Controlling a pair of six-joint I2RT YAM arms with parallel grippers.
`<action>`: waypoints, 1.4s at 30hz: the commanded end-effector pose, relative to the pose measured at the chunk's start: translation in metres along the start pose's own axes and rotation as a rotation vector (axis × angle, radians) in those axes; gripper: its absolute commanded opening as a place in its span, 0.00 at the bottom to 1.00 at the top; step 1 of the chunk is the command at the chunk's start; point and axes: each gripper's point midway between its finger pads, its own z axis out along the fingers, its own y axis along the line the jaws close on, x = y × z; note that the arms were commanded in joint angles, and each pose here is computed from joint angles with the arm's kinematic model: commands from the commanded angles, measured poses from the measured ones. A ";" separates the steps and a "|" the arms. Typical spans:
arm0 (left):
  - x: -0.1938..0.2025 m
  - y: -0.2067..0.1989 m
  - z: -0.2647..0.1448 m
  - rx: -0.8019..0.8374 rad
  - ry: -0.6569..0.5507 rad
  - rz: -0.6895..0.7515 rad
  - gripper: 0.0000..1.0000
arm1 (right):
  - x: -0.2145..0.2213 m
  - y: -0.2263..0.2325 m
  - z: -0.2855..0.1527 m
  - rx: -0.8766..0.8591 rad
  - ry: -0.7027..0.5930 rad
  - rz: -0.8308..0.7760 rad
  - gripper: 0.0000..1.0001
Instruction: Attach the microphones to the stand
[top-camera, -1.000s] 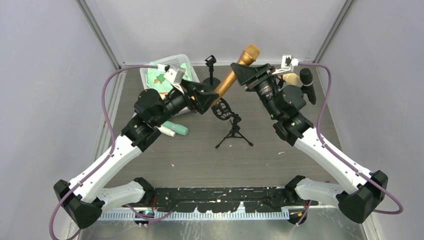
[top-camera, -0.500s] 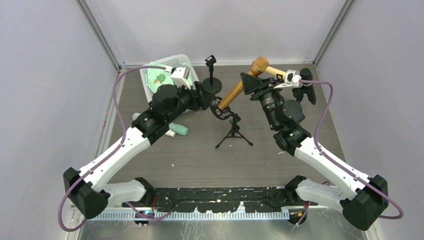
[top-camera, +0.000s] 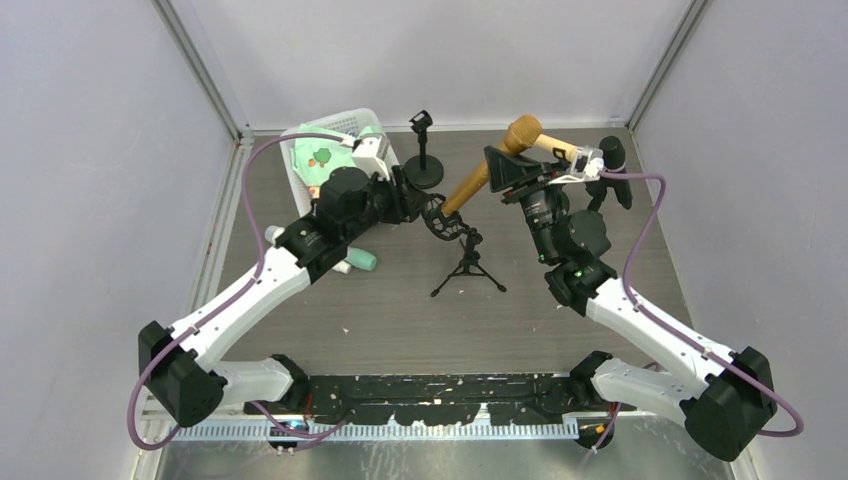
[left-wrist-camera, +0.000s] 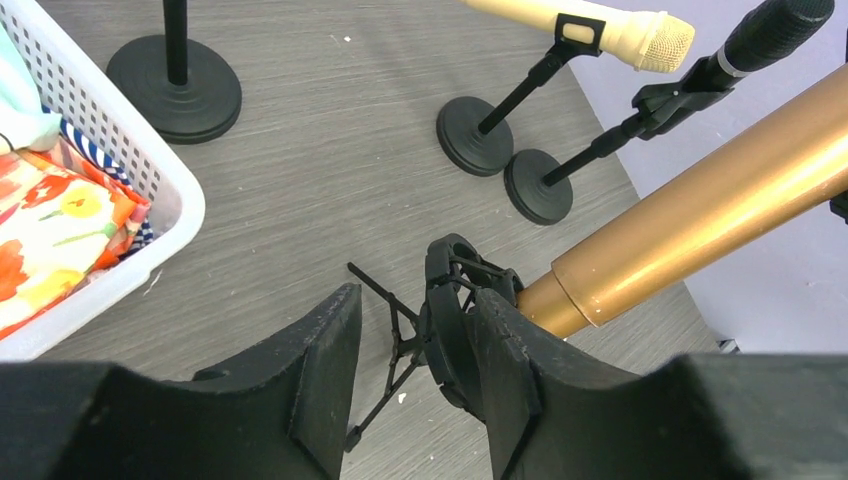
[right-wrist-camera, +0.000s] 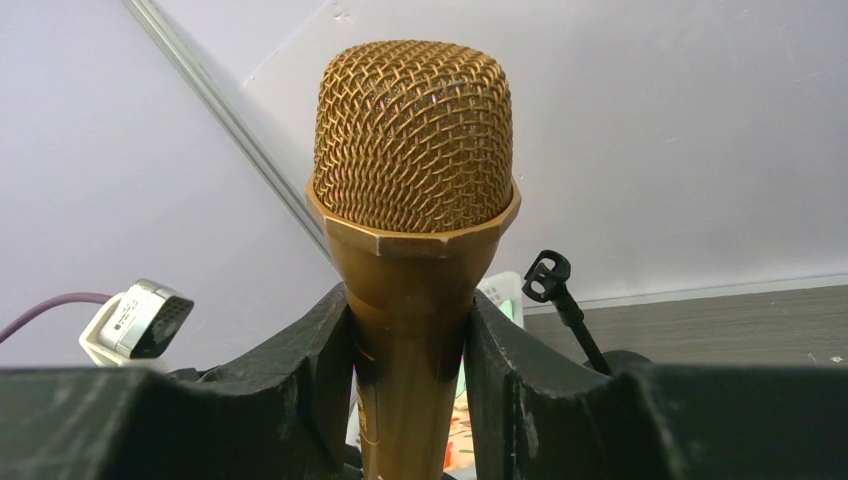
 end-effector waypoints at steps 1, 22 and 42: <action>-0.010 -0.010 -0.001 0.034 -0.018 -0.013 0.44 | -0.021 0.014 -0.001 -0.065 -0.073 -0.002 0.01; 0.023 -0.018 0.005 0.113 0.091 -0.054 0.32 | 0.050 0.011 -0.025 -0.247 0.079 -0.126 0.09; 0.020 -0.018 0.007 0.104 0.087 -0.053 0.31 | 0.091 -0.006 -0.067 -0.265 0.267 -0.158 0.68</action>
